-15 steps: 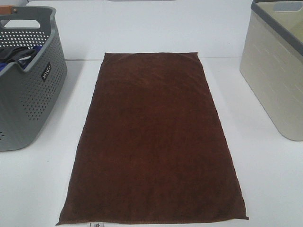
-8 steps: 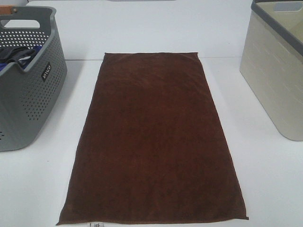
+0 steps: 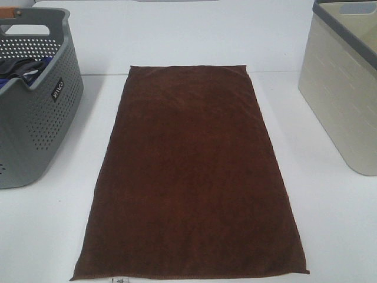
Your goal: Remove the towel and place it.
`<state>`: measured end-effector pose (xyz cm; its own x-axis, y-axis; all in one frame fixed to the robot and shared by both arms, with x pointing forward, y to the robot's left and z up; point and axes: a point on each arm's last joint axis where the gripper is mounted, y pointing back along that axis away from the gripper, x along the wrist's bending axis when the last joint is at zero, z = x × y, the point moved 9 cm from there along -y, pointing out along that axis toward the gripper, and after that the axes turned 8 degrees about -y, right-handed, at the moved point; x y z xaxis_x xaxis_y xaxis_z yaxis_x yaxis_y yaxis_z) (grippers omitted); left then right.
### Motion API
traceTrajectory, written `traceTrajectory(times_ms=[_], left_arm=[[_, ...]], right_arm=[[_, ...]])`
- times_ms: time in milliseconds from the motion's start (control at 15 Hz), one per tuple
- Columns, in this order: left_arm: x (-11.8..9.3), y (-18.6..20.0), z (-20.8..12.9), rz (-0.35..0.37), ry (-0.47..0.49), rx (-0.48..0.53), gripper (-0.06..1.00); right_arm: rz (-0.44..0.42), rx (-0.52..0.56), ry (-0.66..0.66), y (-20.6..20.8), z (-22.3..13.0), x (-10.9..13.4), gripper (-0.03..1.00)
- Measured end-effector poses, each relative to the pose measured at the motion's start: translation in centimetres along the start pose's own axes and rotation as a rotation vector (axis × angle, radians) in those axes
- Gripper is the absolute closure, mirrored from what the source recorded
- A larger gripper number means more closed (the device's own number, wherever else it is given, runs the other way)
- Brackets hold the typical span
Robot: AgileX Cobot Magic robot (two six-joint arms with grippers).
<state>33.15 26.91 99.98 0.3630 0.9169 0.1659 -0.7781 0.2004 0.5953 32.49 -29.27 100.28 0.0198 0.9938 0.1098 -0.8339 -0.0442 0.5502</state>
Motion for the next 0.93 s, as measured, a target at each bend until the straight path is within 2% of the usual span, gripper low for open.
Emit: traceTrajectory(times_ms=[133,267,533,933], left_arm=[[0.3,0.8,0.0,0.054,0.018,-0.046,0.14],[0.3,1.5,0.0,0.075,0.014,-0.093,0.14],[0.1,2.5,0.0,0.1,0.002,-0.163,0.14],[0.0,2.6,0.0,0.096,-0.003,-0.171,0.14]], right_arm=[[-0.052,-0.007,-0.035,0.0,0.1,-0.5,0.2],[-0.062,-0.012,-0.041,0.1,0.1,-0.6,0.2],[-0.052,-0.112,-0.036,1.4,0.1,-0.5,0.2],[-0.001,-0.114,-0.012,1.5,0.1,0.0,0.2]])
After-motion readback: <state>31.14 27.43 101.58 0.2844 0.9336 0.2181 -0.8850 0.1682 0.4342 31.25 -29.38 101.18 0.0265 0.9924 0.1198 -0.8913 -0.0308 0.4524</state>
